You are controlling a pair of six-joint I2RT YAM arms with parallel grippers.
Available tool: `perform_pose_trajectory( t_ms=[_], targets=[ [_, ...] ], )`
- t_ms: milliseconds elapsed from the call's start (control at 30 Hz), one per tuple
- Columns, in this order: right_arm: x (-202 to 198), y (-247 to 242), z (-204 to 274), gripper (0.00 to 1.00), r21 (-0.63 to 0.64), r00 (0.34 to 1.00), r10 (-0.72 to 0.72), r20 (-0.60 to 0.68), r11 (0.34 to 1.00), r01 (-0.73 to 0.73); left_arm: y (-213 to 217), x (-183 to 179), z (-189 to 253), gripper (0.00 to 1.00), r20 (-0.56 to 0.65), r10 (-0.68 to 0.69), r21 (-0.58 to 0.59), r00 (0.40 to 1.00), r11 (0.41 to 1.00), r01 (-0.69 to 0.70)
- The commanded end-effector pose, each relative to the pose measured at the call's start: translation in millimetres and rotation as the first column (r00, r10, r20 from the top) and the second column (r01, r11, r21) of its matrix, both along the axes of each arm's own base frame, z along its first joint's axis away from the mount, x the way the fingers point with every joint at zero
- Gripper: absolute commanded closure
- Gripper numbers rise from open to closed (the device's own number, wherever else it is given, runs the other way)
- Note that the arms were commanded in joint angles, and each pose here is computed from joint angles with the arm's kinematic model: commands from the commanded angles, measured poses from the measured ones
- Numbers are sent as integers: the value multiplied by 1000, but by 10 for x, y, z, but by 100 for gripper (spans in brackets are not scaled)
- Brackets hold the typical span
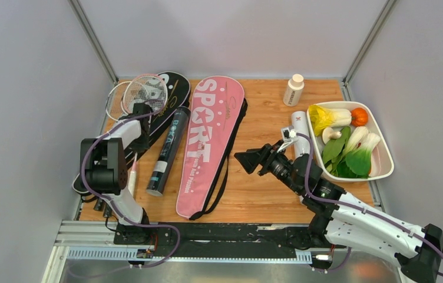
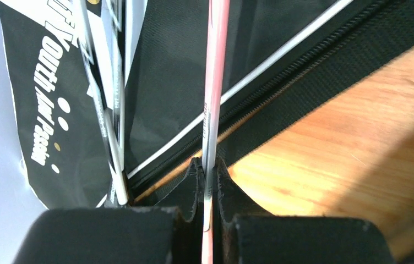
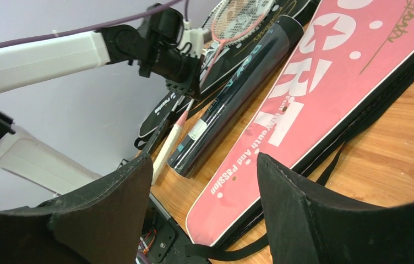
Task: Pack up the badminton gear
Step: Pick up the racket from the center of the board.
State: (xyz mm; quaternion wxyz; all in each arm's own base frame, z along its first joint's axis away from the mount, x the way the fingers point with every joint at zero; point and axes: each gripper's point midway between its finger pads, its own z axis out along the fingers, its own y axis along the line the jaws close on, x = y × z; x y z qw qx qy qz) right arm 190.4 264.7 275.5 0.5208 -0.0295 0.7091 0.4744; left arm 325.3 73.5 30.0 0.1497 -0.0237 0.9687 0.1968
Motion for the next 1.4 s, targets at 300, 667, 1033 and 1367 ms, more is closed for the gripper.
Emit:
perform_pose_trajectory(
  t_ms=[300, 667, 1033, 1367],
  targets=[
    [295, 228, -115, 28, 44, 988, -65, -143, 996, 72, -670, 309, 1728, 100, 437, 0, -242, 900, 963, 117],
    [517, 245, 258, 27, 171, 995, -90, -52, 980, 97, -2564, -418, 2031, 100, 552, -131, -508, 823, 730, 457],
    [125, 621, -260, 32, 181, 987, 105, -120, 980, -82, -3029, -687, 1919, 100, 546, 11, -659, 838, 623, 421],
    [-122, 1114, -775, 28, -70, 982, 130, -141, 988, -140, -3265, -588, 1809, 100, 468, 74, -697, 880, 644, 316]
  ],
)
